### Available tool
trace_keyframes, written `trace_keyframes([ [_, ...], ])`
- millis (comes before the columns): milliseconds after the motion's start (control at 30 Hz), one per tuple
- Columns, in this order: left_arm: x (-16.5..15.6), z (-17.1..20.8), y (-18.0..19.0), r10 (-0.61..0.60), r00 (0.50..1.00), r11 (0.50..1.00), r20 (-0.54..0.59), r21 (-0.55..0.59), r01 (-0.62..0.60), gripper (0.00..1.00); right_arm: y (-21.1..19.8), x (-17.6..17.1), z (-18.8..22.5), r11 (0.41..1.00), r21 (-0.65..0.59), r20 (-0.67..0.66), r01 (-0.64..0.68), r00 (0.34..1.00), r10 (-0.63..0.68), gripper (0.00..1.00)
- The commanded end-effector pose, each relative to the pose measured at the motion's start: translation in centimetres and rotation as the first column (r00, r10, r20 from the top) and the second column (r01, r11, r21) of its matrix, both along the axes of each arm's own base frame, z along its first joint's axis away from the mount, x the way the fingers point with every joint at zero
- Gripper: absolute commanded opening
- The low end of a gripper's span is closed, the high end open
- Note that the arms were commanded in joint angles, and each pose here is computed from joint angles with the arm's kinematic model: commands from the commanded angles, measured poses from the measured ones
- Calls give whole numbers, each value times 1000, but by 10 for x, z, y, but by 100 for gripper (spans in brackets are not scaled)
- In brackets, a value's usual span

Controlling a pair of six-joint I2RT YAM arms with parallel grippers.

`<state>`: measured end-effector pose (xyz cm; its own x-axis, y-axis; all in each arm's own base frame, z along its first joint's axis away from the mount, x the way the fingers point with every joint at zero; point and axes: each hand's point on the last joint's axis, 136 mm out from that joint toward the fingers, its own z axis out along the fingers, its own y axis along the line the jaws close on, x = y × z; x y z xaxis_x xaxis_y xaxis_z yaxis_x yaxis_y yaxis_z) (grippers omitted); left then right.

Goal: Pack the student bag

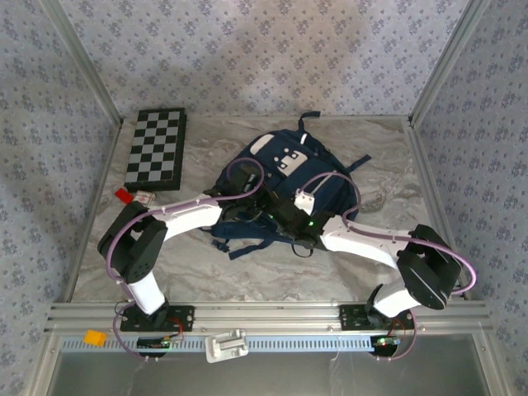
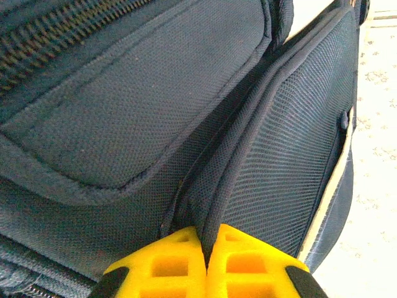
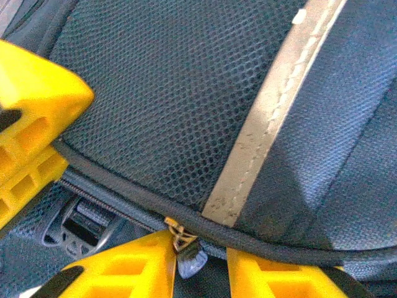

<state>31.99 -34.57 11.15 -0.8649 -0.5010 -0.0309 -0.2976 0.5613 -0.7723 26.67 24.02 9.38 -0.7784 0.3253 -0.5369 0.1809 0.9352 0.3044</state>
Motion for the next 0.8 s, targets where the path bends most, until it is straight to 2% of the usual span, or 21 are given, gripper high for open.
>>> trace_keyframes([
  [0, -9, 37, -15, -57, 997, 993, 57, -96, 62, 0, -25, 6, -3, 992, -71, 41, 104, 994, -102, 27],
  [200, -10, 41, -15, -67, 995, 993, 68, -91, 73, 0, -22, -7, -3, 991, -129, 0, 21, 1000, -21, 25],
  [433, -10, 40, -14, -68, 996, 994, 66, -85, 73, 0, -3, 11, -1, 987, -146, 18, -74, 997, 77, 29],
  [667, -8, 38, -6, -57, 995, 997, 76, -51, 61, 0, -9, 14, 4, 960, -248, 7, -127, 991, 132, 18],
  [767, -5, 38, 2, -45, 995, 999, 90, -24, 47, 0, -16, 9, 8, 959, -249, 8, -132, 990, 139, 14],
])
